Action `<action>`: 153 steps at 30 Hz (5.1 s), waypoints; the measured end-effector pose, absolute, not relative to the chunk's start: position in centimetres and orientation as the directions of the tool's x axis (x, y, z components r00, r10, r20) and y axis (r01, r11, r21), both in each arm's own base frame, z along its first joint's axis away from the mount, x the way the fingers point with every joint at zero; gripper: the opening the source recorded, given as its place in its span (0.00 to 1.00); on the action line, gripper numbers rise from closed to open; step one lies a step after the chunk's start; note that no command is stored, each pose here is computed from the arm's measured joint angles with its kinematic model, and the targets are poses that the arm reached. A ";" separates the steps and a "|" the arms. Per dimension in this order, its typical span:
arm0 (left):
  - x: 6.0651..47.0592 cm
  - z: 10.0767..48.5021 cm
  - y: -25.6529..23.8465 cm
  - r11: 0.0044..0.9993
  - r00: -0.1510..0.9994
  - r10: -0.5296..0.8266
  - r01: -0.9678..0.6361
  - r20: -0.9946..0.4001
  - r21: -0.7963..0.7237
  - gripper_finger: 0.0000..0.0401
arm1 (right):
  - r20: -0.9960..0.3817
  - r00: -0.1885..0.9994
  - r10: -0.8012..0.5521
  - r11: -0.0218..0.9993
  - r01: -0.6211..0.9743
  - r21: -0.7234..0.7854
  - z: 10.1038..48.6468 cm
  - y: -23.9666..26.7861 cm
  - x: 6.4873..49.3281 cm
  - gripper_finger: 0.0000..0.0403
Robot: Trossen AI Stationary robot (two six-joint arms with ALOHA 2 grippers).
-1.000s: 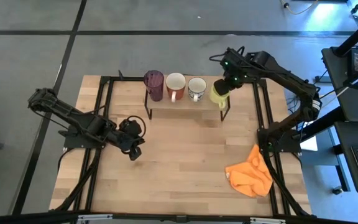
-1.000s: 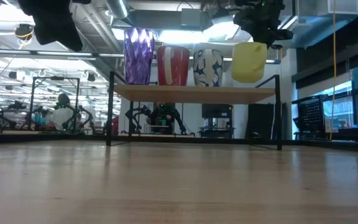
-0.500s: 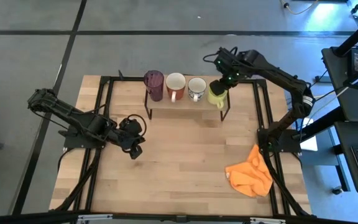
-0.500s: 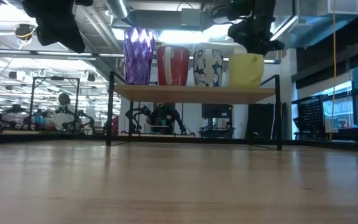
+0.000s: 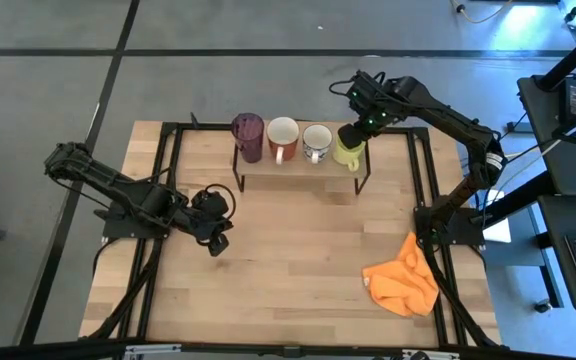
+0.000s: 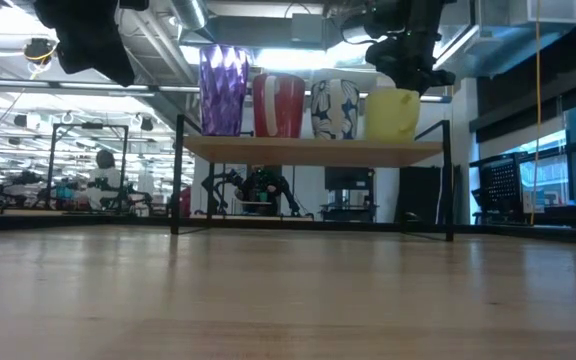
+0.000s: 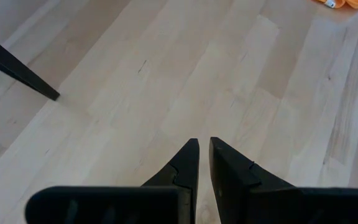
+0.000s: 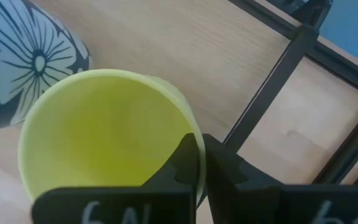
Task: Stack small to large cups/mugs on shelf
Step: Put the yellow mug on the shelf, then return to Home Position
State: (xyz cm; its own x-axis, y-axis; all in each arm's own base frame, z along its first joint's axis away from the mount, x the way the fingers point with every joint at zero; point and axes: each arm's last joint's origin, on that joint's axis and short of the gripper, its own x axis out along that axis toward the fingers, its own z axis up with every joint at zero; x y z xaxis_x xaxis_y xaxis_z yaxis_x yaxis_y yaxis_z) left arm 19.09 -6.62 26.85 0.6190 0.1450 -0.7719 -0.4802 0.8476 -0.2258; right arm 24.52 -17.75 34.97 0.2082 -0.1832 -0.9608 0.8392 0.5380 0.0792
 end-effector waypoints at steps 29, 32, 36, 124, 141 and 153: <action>18.9 26.7 -6.5 0.850 0.603 0.152 -0.484 -0.783 -0.208 0.08 | -0.963 0.187 -0.194 0.530 0.846 0.057 34.8 -17.8 24.5 0.10; 18.9 26.7 -6.5 0.850 0.603 0.152 -0.484 -0.783 -0.207 0.08 | -0.963 0.186 -0.197 0.530 0.846 0.055 34.8 -17.8 24.5 0.10; 18.9 26.7 -6.5 0.853 0.603 0.152 -0.480 -0.783 -0.204 0.08 | -0.962 0.187 -0.198 0.531 0.846 0.056 34.8 -17.8 24.5 0.10; 10.1 22.1 0.6 0.924 0.884 0.046 0.139 0.465 -0.357 0.08 | 0.420 0.907 0.032 0.907 -0.202 0.369 24.6 3.0 11.2 0.25; 11.2 17.6 0.8 0.874 0.991 0.111 -0.062 0.074 -0.483 0.08 | 0.244 0.960 -0.140 0.929 0.042 0.367 19.4 2.5 11.4 0.25; 11.2 16.2 0.8 0.864 0.993 0.096 -0.118 -0.070 -0.490 0.08 | -0.057 0.962 0.266 0.811 -0.192 0.553 16.3 3.8 11.7 0.25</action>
